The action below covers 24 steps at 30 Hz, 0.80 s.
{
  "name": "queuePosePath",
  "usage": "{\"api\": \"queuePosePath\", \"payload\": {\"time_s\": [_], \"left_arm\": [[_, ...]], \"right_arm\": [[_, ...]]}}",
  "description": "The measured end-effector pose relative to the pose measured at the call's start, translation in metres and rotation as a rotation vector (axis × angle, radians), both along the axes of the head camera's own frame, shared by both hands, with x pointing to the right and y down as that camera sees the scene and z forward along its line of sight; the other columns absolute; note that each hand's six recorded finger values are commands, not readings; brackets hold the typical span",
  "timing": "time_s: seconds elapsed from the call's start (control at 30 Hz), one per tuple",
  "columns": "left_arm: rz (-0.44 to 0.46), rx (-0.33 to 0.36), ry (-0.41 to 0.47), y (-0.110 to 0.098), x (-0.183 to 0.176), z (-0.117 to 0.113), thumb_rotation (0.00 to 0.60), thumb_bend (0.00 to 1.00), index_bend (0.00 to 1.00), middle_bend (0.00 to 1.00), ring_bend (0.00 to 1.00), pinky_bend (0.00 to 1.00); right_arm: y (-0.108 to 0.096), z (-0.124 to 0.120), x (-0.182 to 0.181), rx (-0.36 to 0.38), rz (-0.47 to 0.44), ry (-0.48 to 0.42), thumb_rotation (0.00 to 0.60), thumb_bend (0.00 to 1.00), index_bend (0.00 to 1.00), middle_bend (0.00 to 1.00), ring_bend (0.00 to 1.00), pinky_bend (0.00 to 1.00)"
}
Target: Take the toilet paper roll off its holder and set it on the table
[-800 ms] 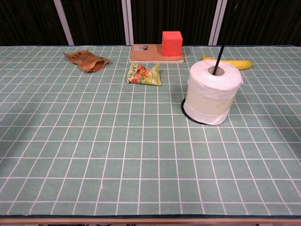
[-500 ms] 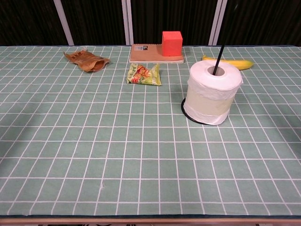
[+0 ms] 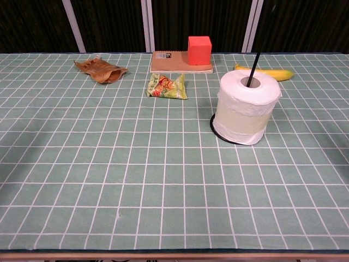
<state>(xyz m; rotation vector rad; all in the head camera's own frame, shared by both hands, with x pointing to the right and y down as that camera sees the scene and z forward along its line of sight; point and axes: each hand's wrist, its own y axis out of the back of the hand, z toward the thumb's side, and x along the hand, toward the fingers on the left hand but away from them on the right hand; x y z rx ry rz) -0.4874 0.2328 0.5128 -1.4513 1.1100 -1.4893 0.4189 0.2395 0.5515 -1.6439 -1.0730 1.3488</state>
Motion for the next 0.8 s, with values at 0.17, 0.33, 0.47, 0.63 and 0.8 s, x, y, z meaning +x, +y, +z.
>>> {"api": "queuePosePath", "payload": {"time_s": [0.17, 0.33, 0.47, 0.63, 0.8], "left_arm": [[-0.011, -0.001, -0.001, -0.001, -0.002, 0.000, 0.600, 0.22, 0.11, 0.00, 0.00, 0.03], [-0.007, 0.000, -0.001, -0.001, -0.002, 0.000, 0.600, 0.22, 0.11, 0.00, 0.00, 0.03], [-0.016, 0.001, -0.004, -0.001, -0.004, -0.001, 0.600, 0.22, 0.11, 0.00, 0.00, 0.03], [-0.020, 0.003, -0.002, -0.001, -0.005, -0.002, 0.600, 0.22, 0.11, 0.00, 0.00, 0.03], [-0.025, -0.003, -0.001, -0.001, -0.006, -0.001, 0.600, 0.22, 0.11, 0.00, 0.00, 0.03]], "right_arm": [[0.000, 0.009, -0.008, -0.053, 0.065, -0.150, 0.600, 0.00, 0.00, 0.00, 0.00, 0.00], [-0.013, 0.027, -0.024, -0.141, 0.188, -0.428, 0.600, 0.00, 0.00, 0.00, 0.00, 0.00], [-0.031, 0.049, -0.043, -0.235, 0.295, -0.652, 0.600, 0.00, 0.00, 0.00, 0.00, 0.00], [-0.056, 0.092, -0.077, -0.352, 0.397, -0.803, 0.600, 0.00, 0.00, 0.00, 0.00, 0.00], [-0.067, 0.131, -0.107, -0.390, 0.448, -0.867, 0.600, 0.00, 0.00, 0.00, 0.00, 0.00]]}}
